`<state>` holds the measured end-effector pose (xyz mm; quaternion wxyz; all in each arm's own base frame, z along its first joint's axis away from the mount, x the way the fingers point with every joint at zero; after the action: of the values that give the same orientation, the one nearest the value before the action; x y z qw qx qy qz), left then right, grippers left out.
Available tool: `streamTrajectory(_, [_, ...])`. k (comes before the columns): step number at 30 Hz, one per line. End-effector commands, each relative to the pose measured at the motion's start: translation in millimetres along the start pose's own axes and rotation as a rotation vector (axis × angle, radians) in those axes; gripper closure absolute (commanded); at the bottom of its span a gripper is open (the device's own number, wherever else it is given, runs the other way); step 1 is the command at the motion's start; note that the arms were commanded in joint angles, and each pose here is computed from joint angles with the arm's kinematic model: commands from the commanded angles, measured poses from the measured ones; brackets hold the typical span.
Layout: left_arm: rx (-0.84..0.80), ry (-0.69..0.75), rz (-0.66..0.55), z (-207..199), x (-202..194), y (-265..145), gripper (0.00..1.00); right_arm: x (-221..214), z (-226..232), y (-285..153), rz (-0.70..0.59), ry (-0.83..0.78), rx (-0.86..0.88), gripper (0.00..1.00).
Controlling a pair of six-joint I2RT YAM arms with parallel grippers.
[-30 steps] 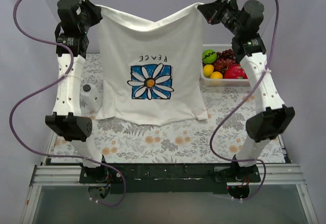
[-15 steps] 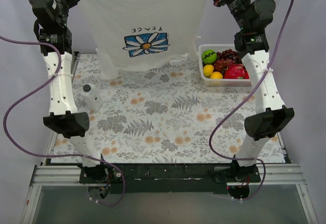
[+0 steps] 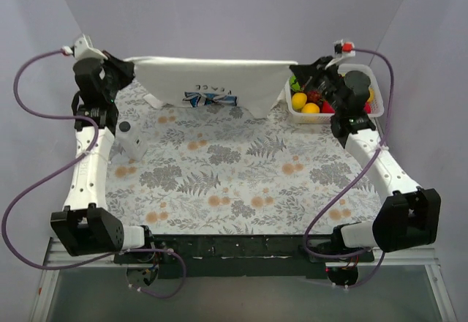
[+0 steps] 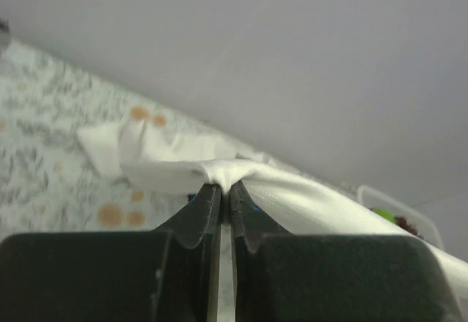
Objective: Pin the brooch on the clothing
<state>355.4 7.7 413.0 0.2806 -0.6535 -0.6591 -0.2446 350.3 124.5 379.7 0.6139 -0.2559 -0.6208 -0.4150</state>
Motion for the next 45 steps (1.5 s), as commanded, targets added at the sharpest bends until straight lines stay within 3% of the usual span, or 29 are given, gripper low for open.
streamTrajectory(1, [0.109,-0.06,0.1,42,-42,-39,1.0,-45,5,-50,0.1,0.044,-0.042,0.99])
streamTrajectory(6, [0.293,-0.195,0.289,93,-105,-74,1.0,-111,15,-109,0.344,0.133,-0.092,0.99])
streamTrajectory(12, [0.366,-0.295,0.502,106,-137,-102,1.0,-158,33,-168,0.573,0.273,-0.115,0.99])
streamTrajectory(15, [0.468,-0.306,0.525,116,-144,-115,1.0,-167,38,-185,0.645,0.288,-0.122,0.99])
streamTrajectory(20, [0.604,-0.287,0.571,128,-152,-131,1.0,-185,48,-214,0.871,0.351,-0.131,0.99])
streamTrajectory(30, [0.751,-0.296,0.645,143,-168,-164,1.0,-209,74,-245,1.178,0.447,-0.064,0.99])
streamTrajectory(41, [0.946,-0.255,0.722,152,-179,-204,1.0,-213,93,-266,1.401,0.444,-0.023,0.99])
streamTrajectory(45, [0.971,-0.26,0.696,150,-176,-219,1.0,-214,97,-271,1.456,0.435,-0.023,0.99])
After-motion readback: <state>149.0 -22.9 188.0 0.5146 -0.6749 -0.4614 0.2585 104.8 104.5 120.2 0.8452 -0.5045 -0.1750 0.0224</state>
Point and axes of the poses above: each gripper's point midway between its finger pads, its own y axis out along the fingers, its own z axis along the line the jaws close on, x = y × z, the point moved 9 cm from there along -y, back along the fingers, and after that the axes turned 14 degrees about -y, right-handed, at the moved point
